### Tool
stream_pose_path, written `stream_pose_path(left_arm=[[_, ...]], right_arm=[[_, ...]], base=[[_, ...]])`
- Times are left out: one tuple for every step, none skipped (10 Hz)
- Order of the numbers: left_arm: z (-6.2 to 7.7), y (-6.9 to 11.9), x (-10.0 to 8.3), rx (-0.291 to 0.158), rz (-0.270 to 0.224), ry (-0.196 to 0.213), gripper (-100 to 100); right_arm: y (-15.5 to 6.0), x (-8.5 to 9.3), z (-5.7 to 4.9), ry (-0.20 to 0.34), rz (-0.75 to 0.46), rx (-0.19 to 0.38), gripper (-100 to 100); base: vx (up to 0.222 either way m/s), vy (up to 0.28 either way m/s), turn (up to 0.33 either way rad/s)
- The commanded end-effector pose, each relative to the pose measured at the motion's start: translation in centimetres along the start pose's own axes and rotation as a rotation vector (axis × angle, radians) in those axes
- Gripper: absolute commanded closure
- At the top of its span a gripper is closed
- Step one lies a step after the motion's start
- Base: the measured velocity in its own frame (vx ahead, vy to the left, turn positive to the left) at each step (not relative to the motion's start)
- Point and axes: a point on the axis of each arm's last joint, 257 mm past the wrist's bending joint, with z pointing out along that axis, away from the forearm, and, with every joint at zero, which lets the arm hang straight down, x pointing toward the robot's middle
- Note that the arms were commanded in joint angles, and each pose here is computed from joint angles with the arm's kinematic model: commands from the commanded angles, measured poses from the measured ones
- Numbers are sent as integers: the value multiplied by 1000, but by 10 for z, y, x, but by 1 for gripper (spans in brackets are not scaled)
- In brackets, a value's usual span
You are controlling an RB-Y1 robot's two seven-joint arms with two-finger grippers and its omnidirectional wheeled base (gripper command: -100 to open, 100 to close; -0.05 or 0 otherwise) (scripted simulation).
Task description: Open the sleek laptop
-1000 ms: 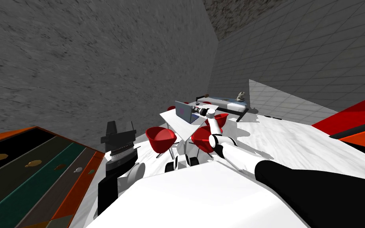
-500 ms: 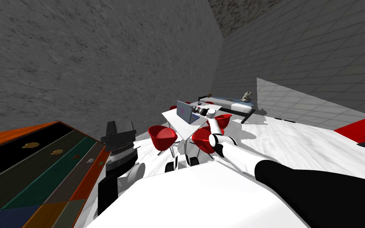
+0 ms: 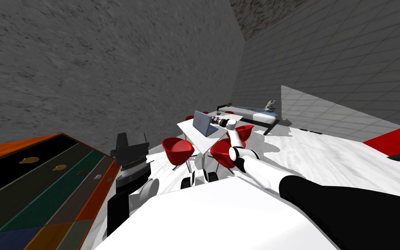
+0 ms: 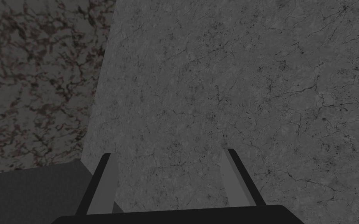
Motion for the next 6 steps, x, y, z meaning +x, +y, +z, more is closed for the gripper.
stream_pose_path(left_arm=[[0, 0, 0, 0, 0, 0, 0], [0, 0, 0, 0, 0, 0, 0], [0, 0, 0, 0, 0, 0, 0], [0, 0, 0, 0, 0, 0, 0], [0, 0, 0, 0, 0, 0, 0], [0, 0, 0, 0, 0, 0, 0]], right_arm=[[-1, 0, 0, 0, 0, 2, 100], [-2, -2, 15, 18, 36, -1, 100], [-2, -2, 15, 18, 36, -1, 100], [-7, -4, 29, 34, 67, 0, 100], [-6, -5, 29, 32, 70, -2, 100], [-6, -5, 29, 32, 70, -2, 100]], base=[[0, 0, 0], [-36, -42, 124], [-33, -39, 117], [-32, -39, 114], [-28, -33, 99], [-7, -7, 23]])
